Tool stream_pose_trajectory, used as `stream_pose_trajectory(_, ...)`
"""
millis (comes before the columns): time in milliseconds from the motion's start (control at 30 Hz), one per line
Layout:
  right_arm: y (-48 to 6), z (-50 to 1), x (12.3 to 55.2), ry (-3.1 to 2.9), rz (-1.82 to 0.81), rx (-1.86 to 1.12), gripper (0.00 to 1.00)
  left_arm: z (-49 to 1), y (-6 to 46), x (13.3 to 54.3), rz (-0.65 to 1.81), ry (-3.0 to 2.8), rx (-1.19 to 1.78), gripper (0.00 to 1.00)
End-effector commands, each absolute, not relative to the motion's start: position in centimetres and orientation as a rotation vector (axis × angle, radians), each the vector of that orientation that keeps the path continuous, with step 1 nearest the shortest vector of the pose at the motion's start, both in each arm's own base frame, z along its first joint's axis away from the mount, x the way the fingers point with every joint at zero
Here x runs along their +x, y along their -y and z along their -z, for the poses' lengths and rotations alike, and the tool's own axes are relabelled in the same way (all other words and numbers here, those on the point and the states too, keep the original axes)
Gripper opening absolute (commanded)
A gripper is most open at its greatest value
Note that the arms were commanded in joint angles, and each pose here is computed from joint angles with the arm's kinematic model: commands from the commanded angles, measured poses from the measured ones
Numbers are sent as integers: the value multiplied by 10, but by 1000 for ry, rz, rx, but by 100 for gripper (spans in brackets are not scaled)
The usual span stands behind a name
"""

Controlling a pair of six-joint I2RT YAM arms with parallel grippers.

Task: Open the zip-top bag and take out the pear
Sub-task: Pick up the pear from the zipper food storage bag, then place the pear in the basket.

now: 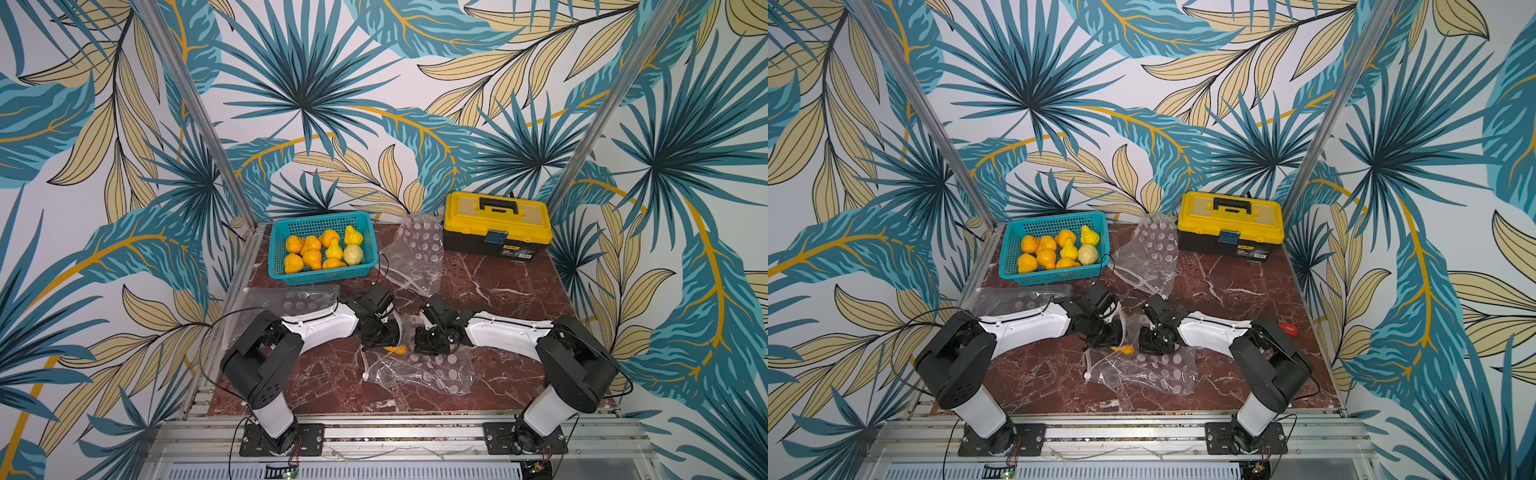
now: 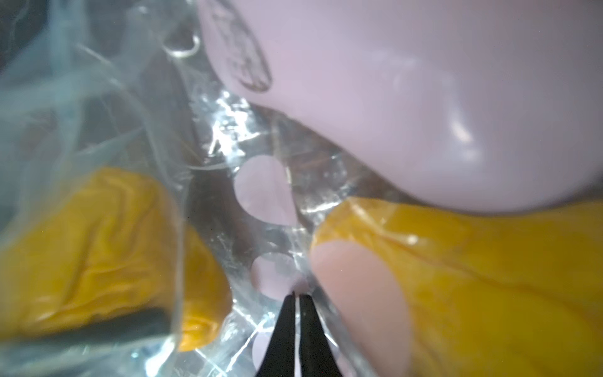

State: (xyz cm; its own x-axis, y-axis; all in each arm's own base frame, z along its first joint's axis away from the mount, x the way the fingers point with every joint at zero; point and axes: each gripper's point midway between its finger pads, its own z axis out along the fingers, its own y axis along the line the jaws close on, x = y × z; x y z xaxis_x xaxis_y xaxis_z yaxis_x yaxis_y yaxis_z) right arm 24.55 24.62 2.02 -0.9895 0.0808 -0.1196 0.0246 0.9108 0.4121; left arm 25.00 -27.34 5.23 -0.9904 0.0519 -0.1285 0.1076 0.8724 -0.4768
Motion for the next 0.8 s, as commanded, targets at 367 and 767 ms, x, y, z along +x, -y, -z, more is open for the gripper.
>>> stream_pose_trajectory(367,-190,21,219,-3096,-425,217,8,-132,195,307,695,-2742,67,62)
stream_pose_trajectory(767,-190,20,217,-3098,-437,227,8,-200,142,427,532,-2528,24,62)
